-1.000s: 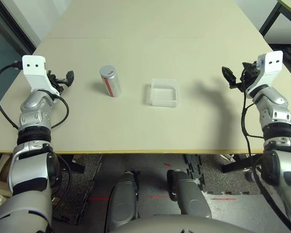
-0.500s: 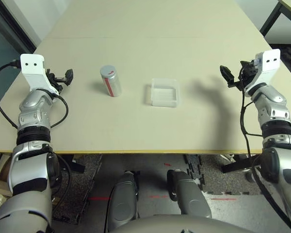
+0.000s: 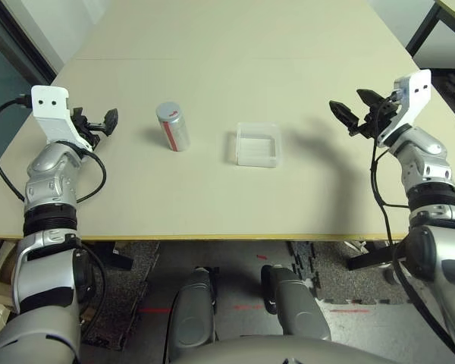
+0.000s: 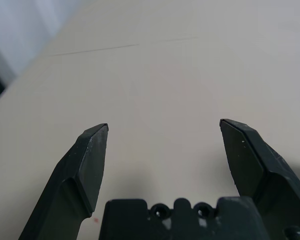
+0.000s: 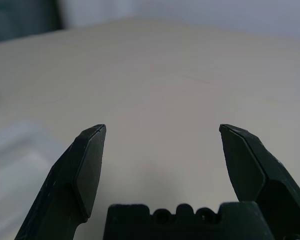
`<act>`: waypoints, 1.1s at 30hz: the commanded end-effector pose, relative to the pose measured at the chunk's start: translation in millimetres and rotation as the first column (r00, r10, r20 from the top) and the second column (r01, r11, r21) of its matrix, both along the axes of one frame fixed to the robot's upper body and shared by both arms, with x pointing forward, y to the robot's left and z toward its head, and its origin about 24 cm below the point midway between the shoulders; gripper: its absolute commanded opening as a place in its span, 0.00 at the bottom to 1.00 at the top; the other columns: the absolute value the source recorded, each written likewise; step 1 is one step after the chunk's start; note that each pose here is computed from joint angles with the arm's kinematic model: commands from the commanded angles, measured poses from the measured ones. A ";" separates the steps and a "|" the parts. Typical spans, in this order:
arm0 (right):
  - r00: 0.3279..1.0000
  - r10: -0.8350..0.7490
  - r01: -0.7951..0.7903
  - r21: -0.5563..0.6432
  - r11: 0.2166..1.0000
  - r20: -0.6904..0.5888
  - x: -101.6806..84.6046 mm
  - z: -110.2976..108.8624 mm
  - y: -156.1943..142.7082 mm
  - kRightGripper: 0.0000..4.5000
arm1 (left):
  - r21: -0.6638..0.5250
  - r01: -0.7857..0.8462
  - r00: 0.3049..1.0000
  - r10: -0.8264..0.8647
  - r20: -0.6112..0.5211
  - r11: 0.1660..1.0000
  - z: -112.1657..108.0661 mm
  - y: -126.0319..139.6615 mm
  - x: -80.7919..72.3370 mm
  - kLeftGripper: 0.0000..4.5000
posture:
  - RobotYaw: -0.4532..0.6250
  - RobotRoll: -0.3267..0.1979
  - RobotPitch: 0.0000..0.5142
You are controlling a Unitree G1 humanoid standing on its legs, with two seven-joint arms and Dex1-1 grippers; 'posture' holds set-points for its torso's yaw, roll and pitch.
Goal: Pour the medicine from the bottle into the box.
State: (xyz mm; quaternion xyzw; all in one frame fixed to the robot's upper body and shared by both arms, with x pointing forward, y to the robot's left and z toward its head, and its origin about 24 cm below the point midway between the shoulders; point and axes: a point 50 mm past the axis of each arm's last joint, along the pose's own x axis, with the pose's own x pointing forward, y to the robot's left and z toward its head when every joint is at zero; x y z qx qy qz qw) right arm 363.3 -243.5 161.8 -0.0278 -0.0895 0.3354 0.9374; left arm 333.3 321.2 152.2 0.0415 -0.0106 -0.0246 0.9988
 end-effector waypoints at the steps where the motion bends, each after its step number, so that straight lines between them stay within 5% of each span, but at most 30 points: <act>1: 0.985 0.171 -0.171 -0.013 0.985 0.004 -7.9 0.2 14.4 1.00 | -0.020 0.049 0.999 -0.049 -0.010 0.999 -2.3 -5.3 -5.9 0.99 | 0.43 0.62 0.32; 12: 0.817 0.573 -0.577 -0.090 0.812 -0.068 -33.6 1.9 51.1 1.00 | -0.089 0.174 0.985 -0.173 0.021 0.981 -4.0 -28.5 -29.7 0.99 | 0.45 0.62 0.28; 24: 0.727 0.672 -0.687 -0.124 0.716 -0.141 -42.1 -2.5 68.7 1.00 | -0.085 0.293 0.954 -0.285 0.092 0.952 -14.2 -61.2 -56.0 0.99 | 0.47 0.62 0.29; 33: 0.730 0.668 -0.683 -0.135 0.717 -0.145 -42.6 -4.6 71.2 1.00 | -0.066 0.338 0.938 -0.331 0.100 0.939 -29.0 -80.9 -53.9 0.99 | 0.45 0.62 0.29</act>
